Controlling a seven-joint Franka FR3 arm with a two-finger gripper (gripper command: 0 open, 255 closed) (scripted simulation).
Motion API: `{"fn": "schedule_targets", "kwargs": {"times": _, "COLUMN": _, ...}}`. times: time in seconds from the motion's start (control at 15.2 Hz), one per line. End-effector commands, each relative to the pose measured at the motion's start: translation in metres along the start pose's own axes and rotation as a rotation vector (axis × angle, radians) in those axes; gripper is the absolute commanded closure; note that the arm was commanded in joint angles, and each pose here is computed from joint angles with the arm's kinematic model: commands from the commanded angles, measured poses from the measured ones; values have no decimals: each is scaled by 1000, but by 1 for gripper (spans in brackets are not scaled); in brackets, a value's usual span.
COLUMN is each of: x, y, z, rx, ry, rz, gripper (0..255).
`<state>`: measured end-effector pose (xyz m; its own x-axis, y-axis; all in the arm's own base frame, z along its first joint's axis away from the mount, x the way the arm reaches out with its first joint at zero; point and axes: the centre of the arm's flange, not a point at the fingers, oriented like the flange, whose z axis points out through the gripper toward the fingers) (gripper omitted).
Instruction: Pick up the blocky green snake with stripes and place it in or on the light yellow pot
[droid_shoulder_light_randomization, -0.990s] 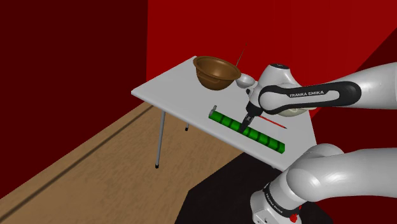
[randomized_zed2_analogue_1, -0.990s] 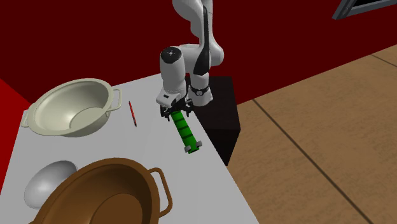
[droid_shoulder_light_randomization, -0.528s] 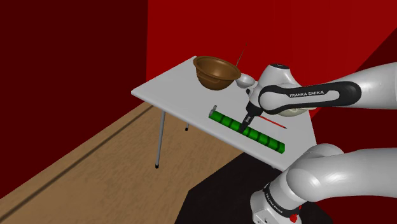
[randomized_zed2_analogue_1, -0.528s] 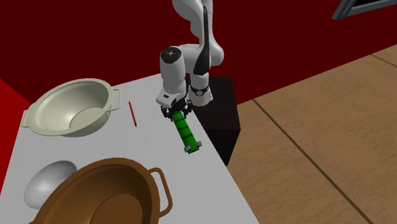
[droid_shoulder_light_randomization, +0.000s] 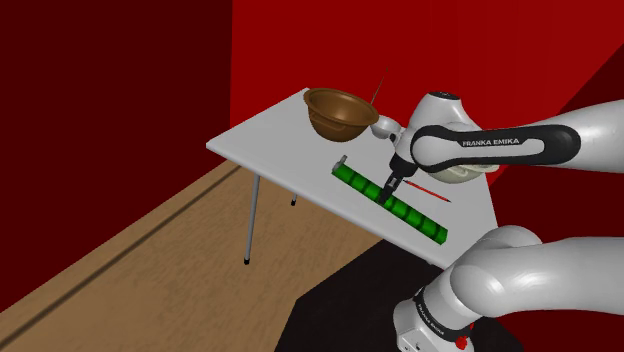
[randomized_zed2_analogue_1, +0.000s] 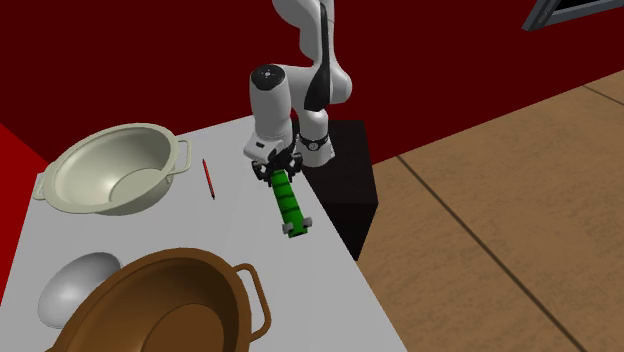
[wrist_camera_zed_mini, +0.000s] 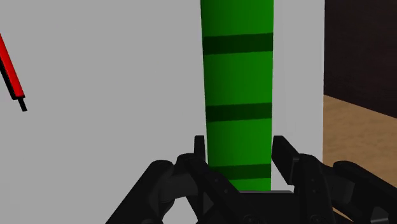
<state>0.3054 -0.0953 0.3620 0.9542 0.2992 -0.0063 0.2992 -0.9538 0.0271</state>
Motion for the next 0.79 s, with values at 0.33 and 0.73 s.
{"fn": "schedule_targets", "kwargs": {"times": 0.33, "x": -1, "y": 2, "z": -37, "rx": 0, "ry": 0, "rz": 0, "gripper": 255}}
{"fn": "schedule_targets", "kwargs": {"times": 0.73, "x": -1, "y": 2, "z": -68, "rx": 0, "ry": 0, "rz": 0, "gripper": 255}}
